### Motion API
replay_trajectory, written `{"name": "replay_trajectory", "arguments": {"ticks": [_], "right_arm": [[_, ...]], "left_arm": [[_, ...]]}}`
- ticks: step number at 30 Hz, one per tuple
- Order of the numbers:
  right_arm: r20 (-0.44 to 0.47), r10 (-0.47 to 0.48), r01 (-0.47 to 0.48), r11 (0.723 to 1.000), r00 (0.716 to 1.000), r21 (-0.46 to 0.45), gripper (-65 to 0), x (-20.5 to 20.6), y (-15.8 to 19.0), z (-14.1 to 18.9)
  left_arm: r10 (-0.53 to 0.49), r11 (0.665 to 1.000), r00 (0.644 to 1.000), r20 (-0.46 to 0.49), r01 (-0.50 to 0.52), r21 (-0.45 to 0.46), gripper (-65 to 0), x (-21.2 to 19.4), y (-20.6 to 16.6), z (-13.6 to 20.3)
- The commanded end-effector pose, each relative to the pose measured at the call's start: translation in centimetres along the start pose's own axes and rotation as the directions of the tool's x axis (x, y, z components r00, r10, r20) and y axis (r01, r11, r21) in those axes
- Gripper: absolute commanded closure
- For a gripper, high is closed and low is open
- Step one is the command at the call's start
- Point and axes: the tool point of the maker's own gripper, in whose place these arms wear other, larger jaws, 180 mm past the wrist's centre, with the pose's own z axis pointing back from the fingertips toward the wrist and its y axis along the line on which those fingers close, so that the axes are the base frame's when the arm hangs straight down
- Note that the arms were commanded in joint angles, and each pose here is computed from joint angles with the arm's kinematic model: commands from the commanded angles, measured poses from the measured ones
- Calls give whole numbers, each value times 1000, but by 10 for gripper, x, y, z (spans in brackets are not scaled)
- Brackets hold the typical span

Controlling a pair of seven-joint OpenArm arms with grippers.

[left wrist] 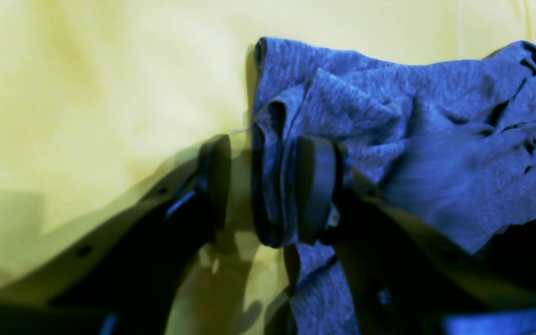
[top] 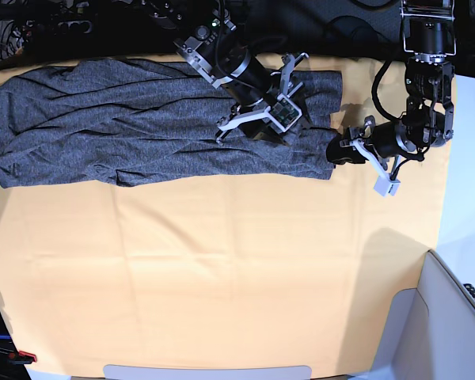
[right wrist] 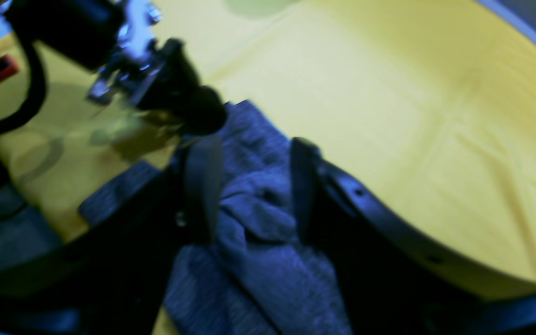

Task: Fold the T-shirt properly
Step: 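Carry the sleeve cuff over the shirt body toward the left gripper, then release the sleeve and move the right gripper to the collar end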

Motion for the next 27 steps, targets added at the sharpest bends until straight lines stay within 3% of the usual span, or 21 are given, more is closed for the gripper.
{"name": "replay_trajectory", "arguments": {"ticks": [1, 10, 17, 23, 27], "right_arm": [[55, 12, -12, 1000, 998, 6, -304, 16, 3, 0], [39, 33, -33, 999, 999, -4, -312, 13, -3, -3], [17, -23, 25, 991, 1000, -134, -312, 3, -50, 4], [1, -87, 84, 955, 996, -285, -312, -13, -103, 21], [-15, -107, 96, 940, 994, -328, -314, -23, -117, 27]], "left_arm": [[-17, 1000, 1000, 4, 17, 15, -220, 6, 2, 4], [-18, 1000, 1000, 6, 18, 22, -220, 7, 5, 7], [-60, 995, 998, 3, 60, 83, -224, 16, 25, 29], [-94, 990, 995, 41, 89, 106, -262, 12, 23, 54], [-140, 986, 990, -3, 140, 89, -262, -3, 7, 59]]}}
